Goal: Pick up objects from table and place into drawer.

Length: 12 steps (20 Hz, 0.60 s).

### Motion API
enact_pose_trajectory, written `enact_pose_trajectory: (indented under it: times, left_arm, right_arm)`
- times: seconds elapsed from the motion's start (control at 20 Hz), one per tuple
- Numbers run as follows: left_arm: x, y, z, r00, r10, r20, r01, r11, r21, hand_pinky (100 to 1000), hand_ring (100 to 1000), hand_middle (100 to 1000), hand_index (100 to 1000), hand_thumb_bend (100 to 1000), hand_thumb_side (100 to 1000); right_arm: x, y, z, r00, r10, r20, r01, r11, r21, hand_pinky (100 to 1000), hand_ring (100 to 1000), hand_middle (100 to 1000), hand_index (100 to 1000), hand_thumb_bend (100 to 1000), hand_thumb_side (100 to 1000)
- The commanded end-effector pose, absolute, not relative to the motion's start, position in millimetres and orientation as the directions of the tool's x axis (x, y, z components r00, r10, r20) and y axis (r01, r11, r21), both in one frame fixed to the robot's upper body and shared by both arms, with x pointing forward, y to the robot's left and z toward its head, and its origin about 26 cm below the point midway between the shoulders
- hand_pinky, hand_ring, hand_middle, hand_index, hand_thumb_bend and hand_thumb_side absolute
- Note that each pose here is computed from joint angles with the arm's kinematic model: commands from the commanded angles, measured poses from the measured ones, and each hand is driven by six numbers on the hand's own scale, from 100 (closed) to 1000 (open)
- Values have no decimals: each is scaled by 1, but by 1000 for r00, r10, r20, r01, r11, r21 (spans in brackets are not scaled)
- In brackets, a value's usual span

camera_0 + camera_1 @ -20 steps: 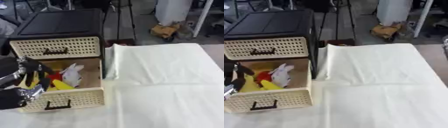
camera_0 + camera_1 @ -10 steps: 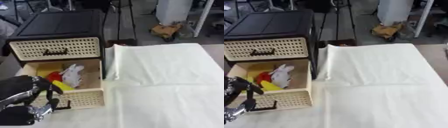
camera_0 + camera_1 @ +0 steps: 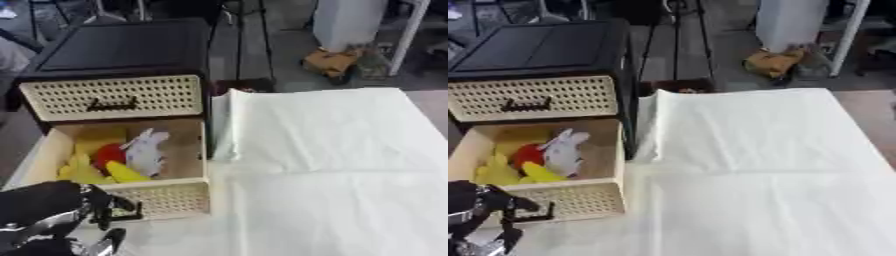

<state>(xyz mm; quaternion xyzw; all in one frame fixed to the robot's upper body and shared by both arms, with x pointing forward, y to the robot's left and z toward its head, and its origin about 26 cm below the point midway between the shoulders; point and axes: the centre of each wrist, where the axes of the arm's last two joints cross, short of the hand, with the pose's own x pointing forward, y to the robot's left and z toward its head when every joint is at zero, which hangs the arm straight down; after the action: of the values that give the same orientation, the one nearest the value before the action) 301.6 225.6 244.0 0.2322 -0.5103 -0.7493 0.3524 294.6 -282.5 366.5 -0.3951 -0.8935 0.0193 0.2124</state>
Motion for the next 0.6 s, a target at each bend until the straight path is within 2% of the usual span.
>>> enact_pose_trajectory:
  times: [0.05, 0.2, 0.45, 0.6]
  left_arm:
    - [299, 226, 246, -626, -780, -16, 303, -262, 916, 100, 280, 638, 936, 100, 1000]
    - [298, 226, 242, -601, -799, -1, 343, -259, 903, 101, 285, 710, 928, 100, 1000]
    - [298, 229, 238, -552, -834, 8, 383, -245, 891, 133, 331, 747, 924, 100, 1000]
    - [297, 230, 235, -525, -851, 4, 396, -240, 886, 153, 374, 788, 954, 100, 1000]
  right_arm:
    - [288, -284, 374, -610, 712, 348, 703, 689, -178, 429, 512, 450, 654, 100, 901]
    - [289, -284, 373, -610, 709, 354, 703, 691, -172, 428, 511, 450, 654, 100, 901]
    - [289, -285, 373, -611, 705, 360, 704, 692, -159, 423, 507, 448, 653, 100, 899]
    - [289, -285, 372, -612, 704, 361, 704, 692, -156, 421, 506, 448, 650, 100, 898]
